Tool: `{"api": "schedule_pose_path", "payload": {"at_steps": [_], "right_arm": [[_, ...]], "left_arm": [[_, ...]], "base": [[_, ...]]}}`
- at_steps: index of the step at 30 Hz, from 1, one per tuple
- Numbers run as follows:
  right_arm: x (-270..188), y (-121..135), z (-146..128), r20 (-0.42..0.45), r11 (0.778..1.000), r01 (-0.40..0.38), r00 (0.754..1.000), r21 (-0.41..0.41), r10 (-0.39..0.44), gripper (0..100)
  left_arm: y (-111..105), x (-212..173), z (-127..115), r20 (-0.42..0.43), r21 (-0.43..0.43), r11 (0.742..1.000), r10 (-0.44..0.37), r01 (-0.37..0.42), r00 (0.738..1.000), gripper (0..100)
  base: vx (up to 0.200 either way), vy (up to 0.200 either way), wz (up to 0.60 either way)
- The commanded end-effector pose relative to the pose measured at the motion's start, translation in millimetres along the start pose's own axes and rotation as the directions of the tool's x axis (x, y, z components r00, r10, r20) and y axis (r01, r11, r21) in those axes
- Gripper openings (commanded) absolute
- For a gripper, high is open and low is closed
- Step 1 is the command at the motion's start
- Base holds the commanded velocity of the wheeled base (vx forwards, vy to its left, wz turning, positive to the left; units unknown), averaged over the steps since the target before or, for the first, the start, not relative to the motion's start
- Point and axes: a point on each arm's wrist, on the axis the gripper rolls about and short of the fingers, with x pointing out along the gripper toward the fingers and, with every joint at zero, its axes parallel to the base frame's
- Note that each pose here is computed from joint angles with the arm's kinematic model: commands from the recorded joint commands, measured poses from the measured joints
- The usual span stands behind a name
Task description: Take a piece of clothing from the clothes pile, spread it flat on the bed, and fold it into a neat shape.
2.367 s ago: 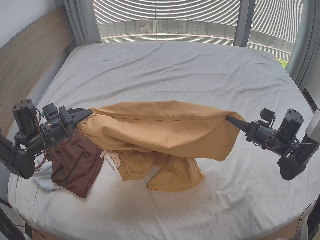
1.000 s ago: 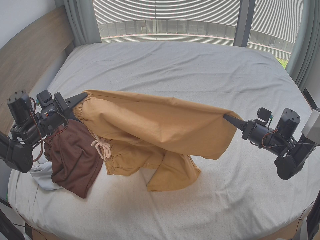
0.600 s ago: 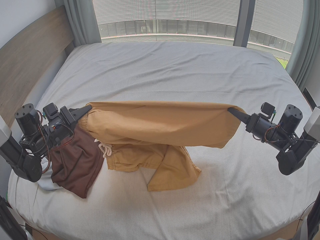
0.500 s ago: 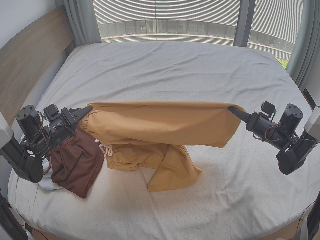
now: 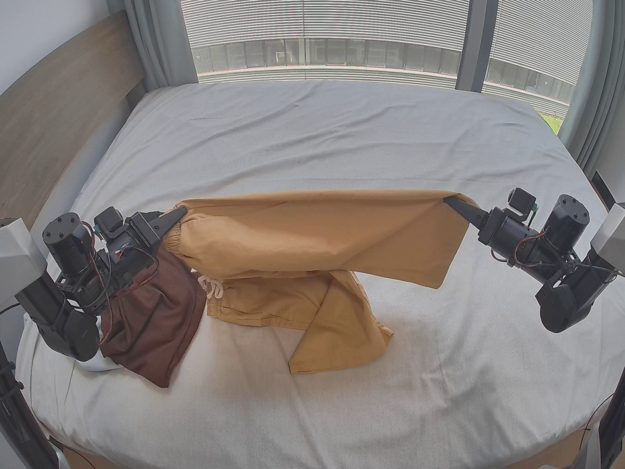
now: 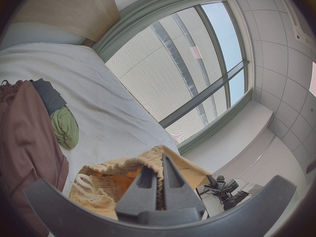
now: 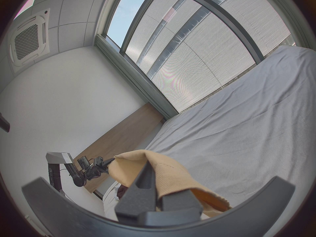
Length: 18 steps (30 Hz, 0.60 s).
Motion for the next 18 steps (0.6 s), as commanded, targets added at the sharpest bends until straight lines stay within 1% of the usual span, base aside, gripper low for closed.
{"api": "schedule_pose_path", "payload": {"at_steps": [1,6,13,18], "right_arm": [[4,-7,-2,0.000,1.000,0.005,1.000,0.002,-0.005,0],[11,-16,-4,0.003,1.000,0.004,1.000,0.017,-0.004,0],[19,-32,2,0.034,0.999,0.006,0.999,0.046,-0.008,0],[27,-45,5,0.036,0.998,0.021,0.999,0.057,-0.023,0]], "left_arm": [[6,6,-4,-0.009,-0.008,1.000,0.003,-0.003,1.000,0],[11,15,-4,0.008,-0.008,1.000,0.012,-0.012,1.000,0],[20,29,-5,0.047,-0.004,1.000,0.027,-0.027,0.999,0],[25,39,-3,0.060,-0.002,1.000,0.014,-0.014,0.998,0]], "base": [[0.000,0.000,0.00],[0.000,0.000,0.00],[0.000,0.000,0.00],[0.000,0.000,0.00]]}}
